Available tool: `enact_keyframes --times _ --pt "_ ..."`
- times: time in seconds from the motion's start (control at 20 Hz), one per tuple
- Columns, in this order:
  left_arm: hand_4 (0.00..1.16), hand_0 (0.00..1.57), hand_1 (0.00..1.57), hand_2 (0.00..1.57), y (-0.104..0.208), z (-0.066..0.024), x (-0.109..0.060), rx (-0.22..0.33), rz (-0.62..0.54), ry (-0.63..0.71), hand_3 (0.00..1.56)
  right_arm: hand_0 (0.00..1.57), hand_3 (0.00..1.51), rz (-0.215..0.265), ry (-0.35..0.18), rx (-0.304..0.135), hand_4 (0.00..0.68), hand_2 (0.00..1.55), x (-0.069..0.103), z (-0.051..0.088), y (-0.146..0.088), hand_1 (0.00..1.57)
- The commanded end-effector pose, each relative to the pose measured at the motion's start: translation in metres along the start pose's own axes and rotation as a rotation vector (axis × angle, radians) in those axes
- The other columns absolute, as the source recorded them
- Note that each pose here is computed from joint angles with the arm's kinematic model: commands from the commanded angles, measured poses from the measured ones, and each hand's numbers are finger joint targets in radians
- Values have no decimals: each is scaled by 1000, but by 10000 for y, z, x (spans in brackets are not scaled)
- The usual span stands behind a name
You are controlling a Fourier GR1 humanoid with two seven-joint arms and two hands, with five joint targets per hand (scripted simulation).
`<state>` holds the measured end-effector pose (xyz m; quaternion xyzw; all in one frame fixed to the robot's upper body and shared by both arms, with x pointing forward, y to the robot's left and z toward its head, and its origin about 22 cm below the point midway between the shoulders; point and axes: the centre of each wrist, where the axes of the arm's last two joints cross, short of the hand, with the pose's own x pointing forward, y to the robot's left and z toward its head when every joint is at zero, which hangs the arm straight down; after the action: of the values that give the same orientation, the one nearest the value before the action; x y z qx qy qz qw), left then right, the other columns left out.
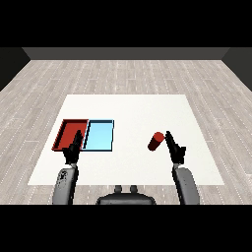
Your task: Pick the red can and put it in the red box
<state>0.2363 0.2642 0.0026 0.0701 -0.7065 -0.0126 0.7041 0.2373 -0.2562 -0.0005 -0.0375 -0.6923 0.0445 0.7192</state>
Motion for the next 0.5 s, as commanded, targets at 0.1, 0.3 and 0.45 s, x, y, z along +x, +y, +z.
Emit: enact_keyframes --times 0.1,0.3,0.45 --pt "0 0 0 0 -75 -27 26 -54 12 -16 0 0 0 -12 -48 -19 0 0 12 159 -772 0" --pt "0 0 0 0 -270 -117 413 -83 133 -394 0 0 0 -93 -313 10 0 0 247 117 -1075 0" --pt "0 0 0 0 -170 -70 290 -80 163 -462 0 0 0 -107 -378 34 0 0 185 282 -1406 0"
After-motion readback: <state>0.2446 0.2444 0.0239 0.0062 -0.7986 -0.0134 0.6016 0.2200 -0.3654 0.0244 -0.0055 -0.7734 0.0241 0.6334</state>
